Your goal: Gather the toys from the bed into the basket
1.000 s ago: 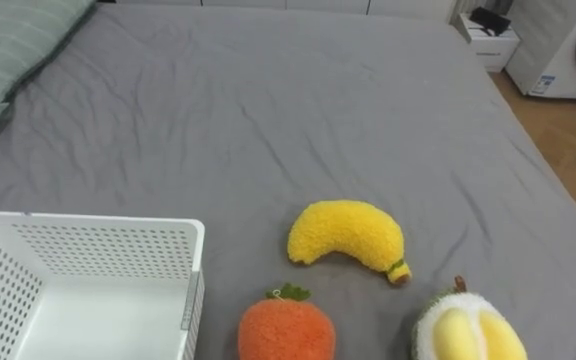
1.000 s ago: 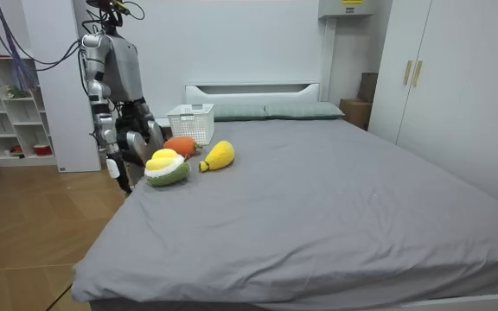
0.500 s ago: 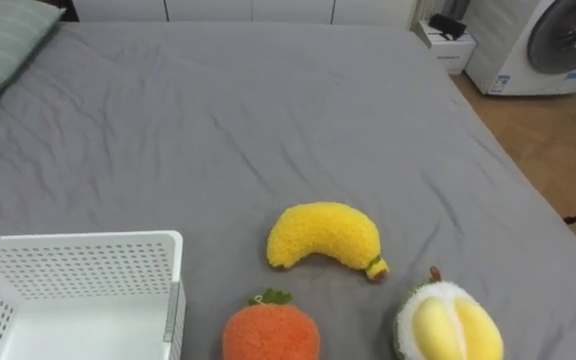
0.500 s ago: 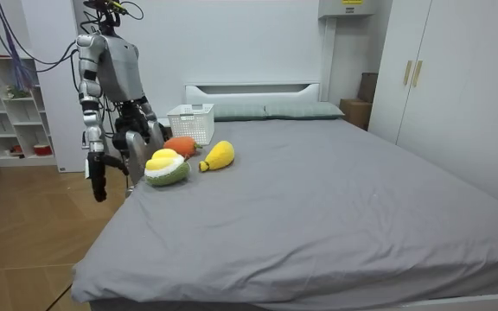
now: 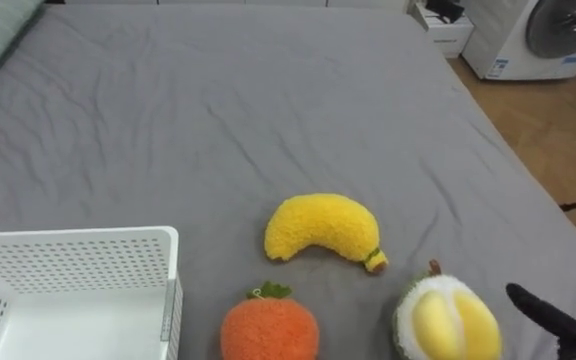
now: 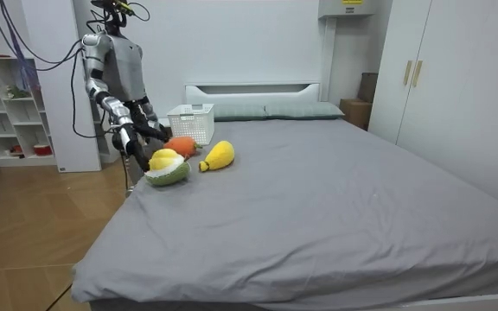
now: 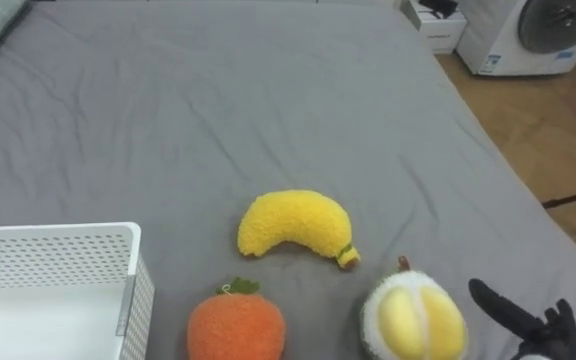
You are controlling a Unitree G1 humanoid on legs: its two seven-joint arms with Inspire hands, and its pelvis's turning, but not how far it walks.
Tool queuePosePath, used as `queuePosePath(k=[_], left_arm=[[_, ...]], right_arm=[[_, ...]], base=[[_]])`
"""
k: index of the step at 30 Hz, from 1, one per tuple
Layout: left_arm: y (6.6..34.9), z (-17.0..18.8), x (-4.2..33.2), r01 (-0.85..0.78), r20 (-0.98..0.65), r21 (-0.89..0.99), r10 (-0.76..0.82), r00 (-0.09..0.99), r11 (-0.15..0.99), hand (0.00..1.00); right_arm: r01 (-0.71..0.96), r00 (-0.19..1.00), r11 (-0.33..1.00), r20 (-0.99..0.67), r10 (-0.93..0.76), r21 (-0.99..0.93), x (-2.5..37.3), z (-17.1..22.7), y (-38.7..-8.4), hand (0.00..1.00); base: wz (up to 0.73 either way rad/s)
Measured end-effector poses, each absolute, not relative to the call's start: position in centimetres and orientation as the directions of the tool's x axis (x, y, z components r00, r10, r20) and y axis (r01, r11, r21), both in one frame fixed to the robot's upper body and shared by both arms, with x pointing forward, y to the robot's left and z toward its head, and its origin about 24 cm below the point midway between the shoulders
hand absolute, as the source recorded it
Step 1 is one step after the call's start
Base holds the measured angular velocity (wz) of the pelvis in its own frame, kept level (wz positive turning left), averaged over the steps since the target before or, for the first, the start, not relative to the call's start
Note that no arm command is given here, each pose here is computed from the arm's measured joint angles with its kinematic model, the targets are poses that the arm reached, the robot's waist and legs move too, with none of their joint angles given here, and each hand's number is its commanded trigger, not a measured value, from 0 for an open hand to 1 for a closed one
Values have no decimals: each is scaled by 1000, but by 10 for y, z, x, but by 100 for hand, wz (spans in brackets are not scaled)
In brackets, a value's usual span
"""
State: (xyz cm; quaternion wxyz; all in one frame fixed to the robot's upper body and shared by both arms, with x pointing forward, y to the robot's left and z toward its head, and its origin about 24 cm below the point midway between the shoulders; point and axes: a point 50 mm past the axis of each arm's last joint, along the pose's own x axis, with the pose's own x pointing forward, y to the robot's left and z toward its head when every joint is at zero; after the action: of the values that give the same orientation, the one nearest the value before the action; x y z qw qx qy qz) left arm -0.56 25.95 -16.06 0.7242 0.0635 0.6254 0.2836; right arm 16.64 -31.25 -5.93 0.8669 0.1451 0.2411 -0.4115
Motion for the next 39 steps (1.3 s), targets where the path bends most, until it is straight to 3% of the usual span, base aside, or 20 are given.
queuePosePath(k=[9,21,30,39], left_arm=[[260,-160,-8,-304,-868,455,493,60,837,0],[259,-160,-15,-286,-875,457,483,23,842,0],[262,-158,-16,-212,-875,469,483,19,858,0],[268,-156,-16,-215,-870,480,493,8,850,0]], right_arm=[[659,662,752,-466,-587,-11,185,-48,-292,0],[433,752,898,-519,-406,-76,181,-62,-274,0],[79,654,933,-688,-314,-350,155,-95,-276,0],[-131,571,912,-781,-252,-390,140,-107,-281,0]], base=[[0],[0],[5],[1]])
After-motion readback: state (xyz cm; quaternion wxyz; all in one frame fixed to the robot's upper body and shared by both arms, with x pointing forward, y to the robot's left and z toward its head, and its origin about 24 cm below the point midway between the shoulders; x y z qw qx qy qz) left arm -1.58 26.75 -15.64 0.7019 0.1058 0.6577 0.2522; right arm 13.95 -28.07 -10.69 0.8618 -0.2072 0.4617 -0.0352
